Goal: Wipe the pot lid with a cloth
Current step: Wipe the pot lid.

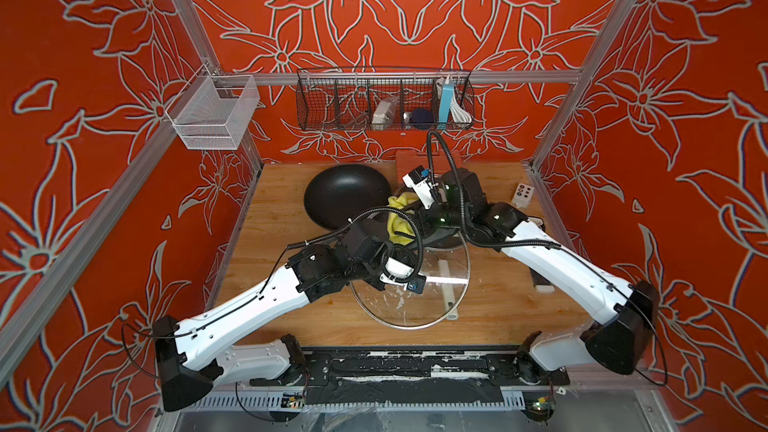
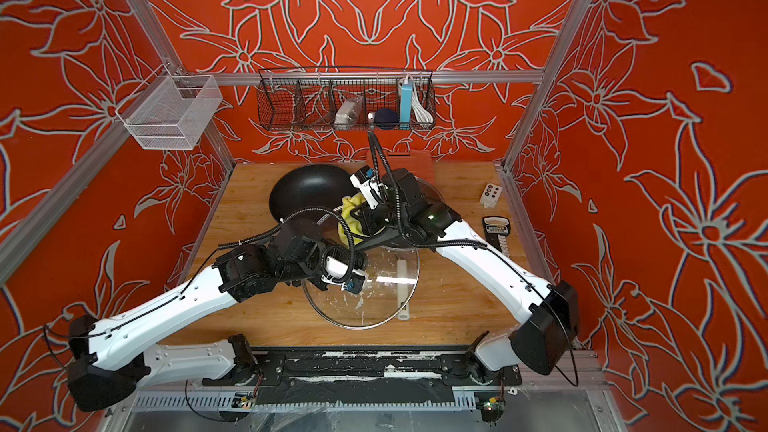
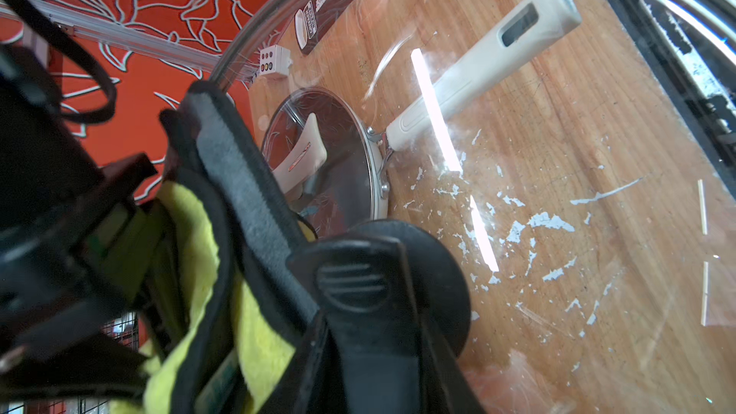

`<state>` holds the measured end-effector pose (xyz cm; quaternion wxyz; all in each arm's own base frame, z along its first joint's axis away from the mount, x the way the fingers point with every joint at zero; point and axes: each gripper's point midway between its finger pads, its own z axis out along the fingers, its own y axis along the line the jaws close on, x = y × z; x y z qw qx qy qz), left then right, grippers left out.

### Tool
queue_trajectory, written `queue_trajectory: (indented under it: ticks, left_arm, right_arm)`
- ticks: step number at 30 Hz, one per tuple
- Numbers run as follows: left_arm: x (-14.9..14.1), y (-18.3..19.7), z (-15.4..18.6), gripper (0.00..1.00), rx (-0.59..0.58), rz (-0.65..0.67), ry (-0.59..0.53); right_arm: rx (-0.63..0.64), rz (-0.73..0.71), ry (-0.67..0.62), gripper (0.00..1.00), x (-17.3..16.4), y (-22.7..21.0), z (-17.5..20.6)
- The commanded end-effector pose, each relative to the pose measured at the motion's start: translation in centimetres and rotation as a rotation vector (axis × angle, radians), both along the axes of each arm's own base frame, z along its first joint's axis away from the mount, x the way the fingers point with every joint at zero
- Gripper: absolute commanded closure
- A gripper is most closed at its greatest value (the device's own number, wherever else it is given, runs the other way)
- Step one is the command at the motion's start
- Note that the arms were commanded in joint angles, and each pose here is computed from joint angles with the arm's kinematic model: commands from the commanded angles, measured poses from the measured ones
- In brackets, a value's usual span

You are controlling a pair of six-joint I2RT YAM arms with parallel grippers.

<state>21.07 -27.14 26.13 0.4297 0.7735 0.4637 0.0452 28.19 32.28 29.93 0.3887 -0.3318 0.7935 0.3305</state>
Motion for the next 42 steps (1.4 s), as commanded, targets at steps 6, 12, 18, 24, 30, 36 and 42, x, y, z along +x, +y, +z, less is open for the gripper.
queue_trajectory:
  ticks: [6, 12, 18, 24, 30, 36, 42]
  left_arm:
    - [1.4, 0.2, 6.0, 1.00, -0.168, 0.048, -0.150]
    - [1.4, -0.1, 5.9, 1.00, -0.171, 0.041, -0.144]
    - [1.6, -0.6, 5.6, 1.00, -0.166, 0.033, -0.138]
    - [1.9, -0.9, 5.4, 1.00, -0.164, 0.030, -0.135]
    - [2.1, -1.2, 5.4, 1.00, -0.168, 0.025, -0.136]
    - [2.2, -1.3, 5.2, 1.00, -0.172, 0.024, -0.129]
    - [2.3, -1.0, 5.4, 1.00, -0.185, 0.033, -0.127]
  right_arm:
    - [-0.050, -0.088, -0.015, 1.00, -1.5, -5.0, -0.3]
    - [-0.037, -0.075, -0.015, 1.00, -1.5, -4.7, 0.1]
    - [0.020, -0.029, 0.009, 1.00, 0.1, -1.8, 0.4]
    - [0.054, 0.026, -0.005, 1.00, 1.6, 1.9, 1.4]
    - [0.074, 0.094, -0.007, 1.00, 2.3, 6.3, 1.8]
    - [0.122, 0.184, 0.023, 1.00, 2.2, 10.4, 1.5]
    - [0.140, 0.213, 0.041, 1.00, 2.1, 11.3, 1.2]
